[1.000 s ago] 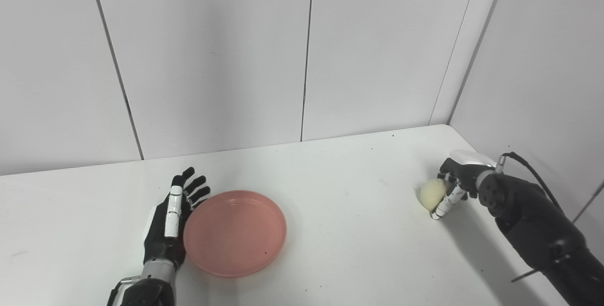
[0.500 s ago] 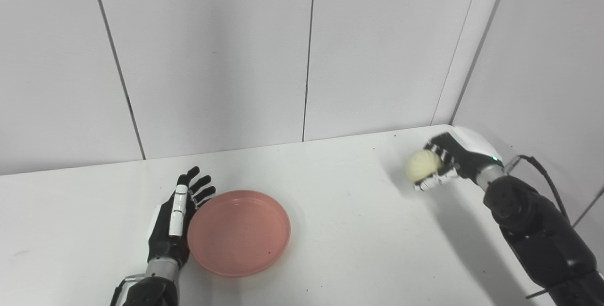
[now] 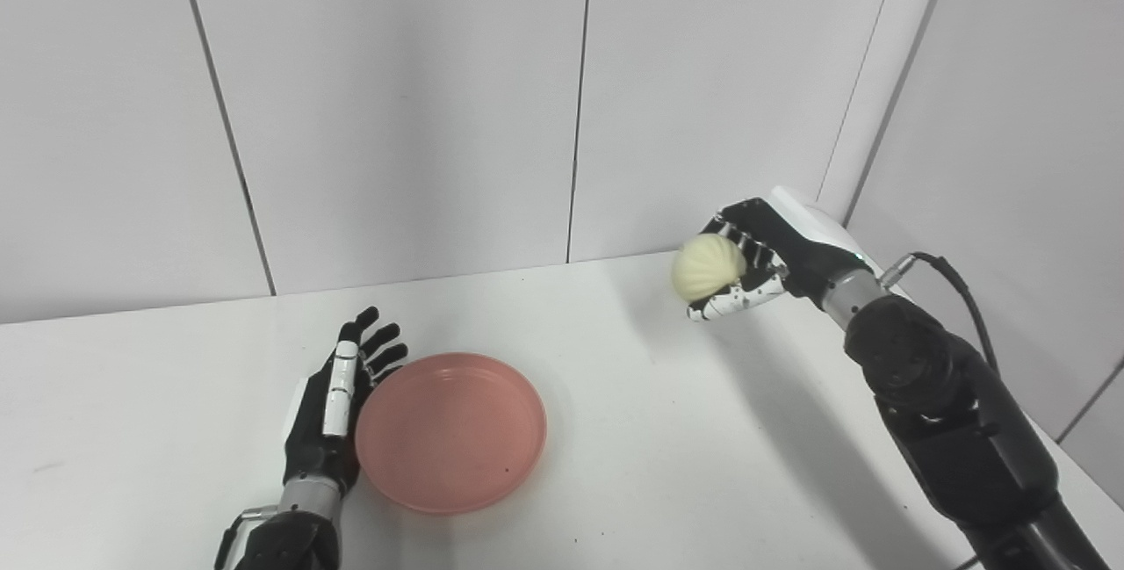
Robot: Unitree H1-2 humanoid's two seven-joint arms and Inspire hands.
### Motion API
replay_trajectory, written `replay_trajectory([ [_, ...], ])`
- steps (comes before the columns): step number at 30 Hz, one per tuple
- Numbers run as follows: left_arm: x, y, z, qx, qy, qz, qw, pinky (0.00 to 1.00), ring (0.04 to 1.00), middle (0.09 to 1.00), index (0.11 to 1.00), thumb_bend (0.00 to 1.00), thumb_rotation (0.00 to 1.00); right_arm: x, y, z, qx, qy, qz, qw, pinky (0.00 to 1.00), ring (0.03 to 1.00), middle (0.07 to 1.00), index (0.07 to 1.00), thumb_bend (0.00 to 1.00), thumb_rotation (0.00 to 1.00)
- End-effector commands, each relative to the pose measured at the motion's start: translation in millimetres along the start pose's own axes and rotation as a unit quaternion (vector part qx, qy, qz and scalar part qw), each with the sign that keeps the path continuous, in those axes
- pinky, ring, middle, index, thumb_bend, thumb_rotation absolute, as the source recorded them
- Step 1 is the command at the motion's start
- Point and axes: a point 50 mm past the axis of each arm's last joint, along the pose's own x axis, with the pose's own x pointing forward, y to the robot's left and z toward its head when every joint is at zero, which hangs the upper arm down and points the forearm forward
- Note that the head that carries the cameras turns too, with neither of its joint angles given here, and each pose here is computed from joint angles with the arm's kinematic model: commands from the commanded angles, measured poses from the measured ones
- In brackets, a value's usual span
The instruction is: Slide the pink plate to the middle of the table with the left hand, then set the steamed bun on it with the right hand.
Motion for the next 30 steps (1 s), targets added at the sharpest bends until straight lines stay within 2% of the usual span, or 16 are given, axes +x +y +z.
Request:
replay_trajectory([
  [1, -5, -8, -19, -0.004, 0.038, 0.001, 0.999, 0.77, 0.807, 0.839, 0.862, 0.60, 0.94, 13, -15, 28, -0.017, -0.054, -0.029, 0.998, 0.19, 0.242, 0.371, 0.485, 0.52, 0.14],
  [4, -5, -14, -22, -0.002, 0.039, 0.003, 0.999, 0.78, 0.809, 0.837, 0.861, 0.61, 0.95, 19, -4, 54, -0.012, -0.076, -0.021, 0.997, 0.19, 0.236, 0.365, 0.484, 0.52, 0.14],
  [9, -6, -24, -24, -0.003, 0.038, 0.004, 0.999, 0.77, 0.801, 0.833, 0.853, 0.61, 0.95, 25, 11, 76, 0.024, -0.112, -0.001, 0.993, 0.18, 0.227, 0.343, 0.482, 0.52, 0.14],
  [16, -6, -34, -27, -0.004, 0.045, 0.010, 0.999, 0.76, 0.802, 0.839, 0.847, 0.63, 0.94, 32, 44, 105, 0.050, -0.145, 0.035, 0.988, 0.18, 0.220, 0.333, 0.482, 0.52, 0.14],
  [24, -7, -42, -28, -0.011, 0.049, 0.013, 0.999, 0.76, 0.798, 0.834, 0.841, 0.63, 0.93, 33, 76, 122, 0.034, -0.168, 0.071, 0.983, 0.17, 0.228, 0.344, 0.483, 0.52, 0.13],
  [30, -7, -46, -30, -0.015, 0.051, 0.012, 0.999, 0.76, 0.797, 0.832, 0.830, 0.63, 0.92, 26, 103, 124, 0.033, -0.178, 0.112, 0.977, 0.19, 0.254, 0.375, 0.484, 0.52, 0.13],
])
